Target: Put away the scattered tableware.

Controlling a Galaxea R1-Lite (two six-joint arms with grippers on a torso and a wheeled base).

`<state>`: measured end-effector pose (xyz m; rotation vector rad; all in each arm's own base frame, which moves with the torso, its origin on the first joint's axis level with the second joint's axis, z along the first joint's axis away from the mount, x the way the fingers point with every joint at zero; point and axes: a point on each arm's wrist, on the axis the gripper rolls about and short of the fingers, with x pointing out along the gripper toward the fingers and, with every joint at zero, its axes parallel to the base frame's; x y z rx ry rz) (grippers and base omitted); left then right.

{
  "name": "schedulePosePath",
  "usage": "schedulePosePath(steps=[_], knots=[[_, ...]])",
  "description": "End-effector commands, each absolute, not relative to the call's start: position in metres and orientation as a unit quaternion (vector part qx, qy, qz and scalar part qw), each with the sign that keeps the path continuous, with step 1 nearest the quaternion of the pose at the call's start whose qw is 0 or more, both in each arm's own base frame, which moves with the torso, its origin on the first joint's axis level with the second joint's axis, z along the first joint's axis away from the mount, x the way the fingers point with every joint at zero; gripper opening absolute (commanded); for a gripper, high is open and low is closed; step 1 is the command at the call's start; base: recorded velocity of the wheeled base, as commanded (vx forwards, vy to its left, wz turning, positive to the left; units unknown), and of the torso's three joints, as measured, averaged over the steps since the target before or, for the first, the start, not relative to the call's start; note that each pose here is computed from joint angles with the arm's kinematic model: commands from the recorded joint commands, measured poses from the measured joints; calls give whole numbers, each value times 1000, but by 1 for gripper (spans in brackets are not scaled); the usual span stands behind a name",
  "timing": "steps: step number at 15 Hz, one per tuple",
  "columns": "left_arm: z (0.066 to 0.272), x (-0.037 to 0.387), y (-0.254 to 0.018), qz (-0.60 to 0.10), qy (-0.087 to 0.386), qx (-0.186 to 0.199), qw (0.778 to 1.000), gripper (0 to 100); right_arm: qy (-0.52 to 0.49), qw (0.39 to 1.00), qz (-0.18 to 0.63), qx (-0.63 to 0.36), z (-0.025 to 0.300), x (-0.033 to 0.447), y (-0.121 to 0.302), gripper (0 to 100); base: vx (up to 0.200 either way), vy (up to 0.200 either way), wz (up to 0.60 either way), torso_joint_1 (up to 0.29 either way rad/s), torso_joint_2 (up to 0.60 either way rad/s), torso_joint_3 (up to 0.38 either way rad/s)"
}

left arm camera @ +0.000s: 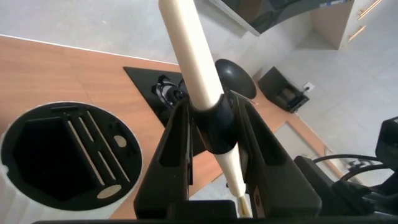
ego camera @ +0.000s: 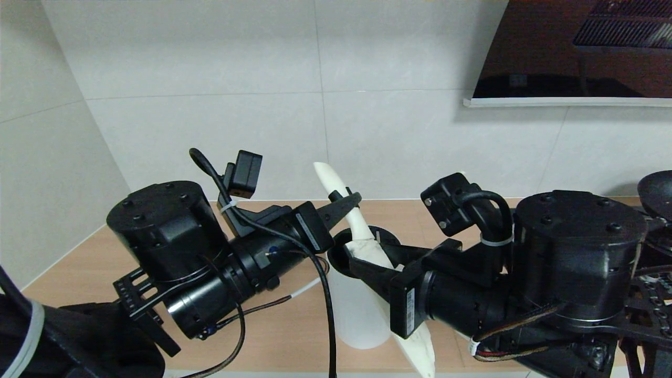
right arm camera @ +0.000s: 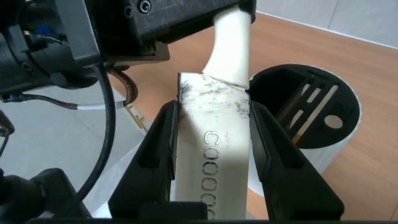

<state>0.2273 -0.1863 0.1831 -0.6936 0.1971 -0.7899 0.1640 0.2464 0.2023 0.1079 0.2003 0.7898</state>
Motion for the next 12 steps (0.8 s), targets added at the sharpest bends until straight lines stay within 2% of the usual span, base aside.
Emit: schedulePosePath(steps=[1,2,9,10,12], knots=[[184,227,-186,-378,92,-331,860,0,95,918,382,55,204,165,245,0,0,0,0,0,0,0],[185,226,-186,-378,92,-331,860,0,95,918,381,55,204,165,245,100,0,0,0,0,0,0],[202,222,-181,-379,72,-334,860,0,75,923,370,68,217,165,233,100,0,0,0,0,0,0],[212,222,-178,-371,66,-335,864,0,62,927,361,75,225,167,224,100,0,0,0,0,0,0],[253,230,-169,-344,46,-339,874,0,34,939,331,92,243,176,200,100,0,0,0,0,0,0]])
